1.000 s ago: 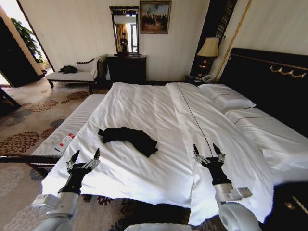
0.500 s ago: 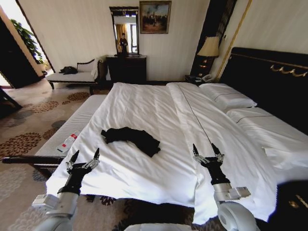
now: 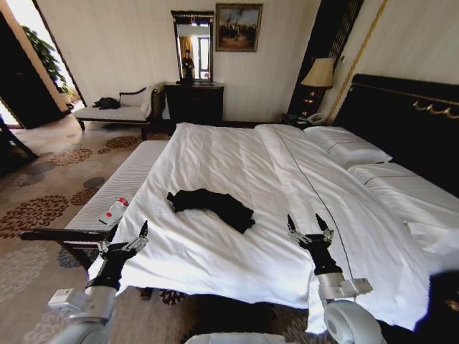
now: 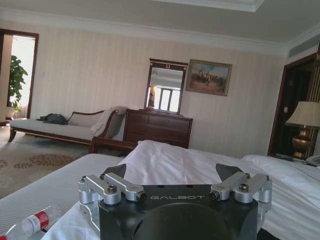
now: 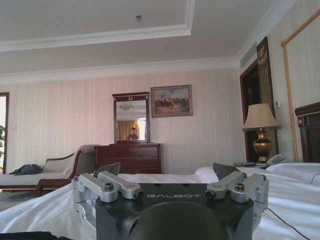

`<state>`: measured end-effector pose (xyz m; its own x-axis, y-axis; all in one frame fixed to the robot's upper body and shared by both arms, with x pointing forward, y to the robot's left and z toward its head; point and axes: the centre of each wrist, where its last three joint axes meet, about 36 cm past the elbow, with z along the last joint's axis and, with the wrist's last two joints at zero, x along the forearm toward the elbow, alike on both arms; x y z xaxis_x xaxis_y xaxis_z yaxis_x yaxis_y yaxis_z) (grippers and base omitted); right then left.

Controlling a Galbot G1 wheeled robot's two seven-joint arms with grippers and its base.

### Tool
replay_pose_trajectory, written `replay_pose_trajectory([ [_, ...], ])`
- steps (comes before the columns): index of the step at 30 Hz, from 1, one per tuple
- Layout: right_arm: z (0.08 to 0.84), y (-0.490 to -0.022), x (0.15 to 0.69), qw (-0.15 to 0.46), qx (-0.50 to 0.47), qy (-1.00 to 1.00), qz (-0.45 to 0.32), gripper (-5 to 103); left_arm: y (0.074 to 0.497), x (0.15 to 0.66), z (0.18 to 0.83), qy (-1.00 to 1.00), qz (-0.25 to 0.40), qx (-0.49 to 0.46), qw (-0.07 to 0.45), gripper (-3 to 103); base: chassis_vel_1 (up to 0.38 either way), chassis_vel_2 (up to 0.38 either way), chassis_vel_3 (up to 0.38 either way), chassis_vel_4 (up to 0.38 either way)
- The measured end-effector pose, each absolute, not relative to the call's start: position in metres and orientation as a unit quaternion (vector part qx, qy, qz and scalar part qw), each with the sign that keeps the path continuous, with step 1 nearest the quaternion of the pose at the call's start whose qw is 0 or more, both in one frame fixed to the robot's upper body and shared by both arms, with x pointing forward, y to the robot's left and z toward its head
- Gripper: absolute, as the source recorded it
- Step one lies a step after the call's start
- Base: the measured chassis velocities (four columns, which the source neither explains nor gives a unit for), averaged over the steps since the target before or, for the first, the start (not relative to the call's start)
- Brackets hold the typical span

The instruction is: Fold the clothes on the bed.

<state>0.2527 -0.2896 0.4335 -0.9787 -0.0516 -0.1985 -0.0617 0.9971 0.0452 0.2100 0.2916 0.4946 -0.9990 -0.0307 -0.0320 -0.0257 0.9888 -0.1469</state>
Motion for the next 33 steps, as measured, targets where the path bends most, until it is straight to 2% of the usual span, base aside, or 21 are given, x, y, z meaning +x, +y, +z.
replay_pose_trajectory([
  [33,0.4308,-0.2897,0.2536,0.102,-0.040,0.994,0.023,100,0.2941,0.2099,0.4942,0.997,-0.071,-0.016,0.017,100,-0.008,0.033,0.010,-0.035],
])
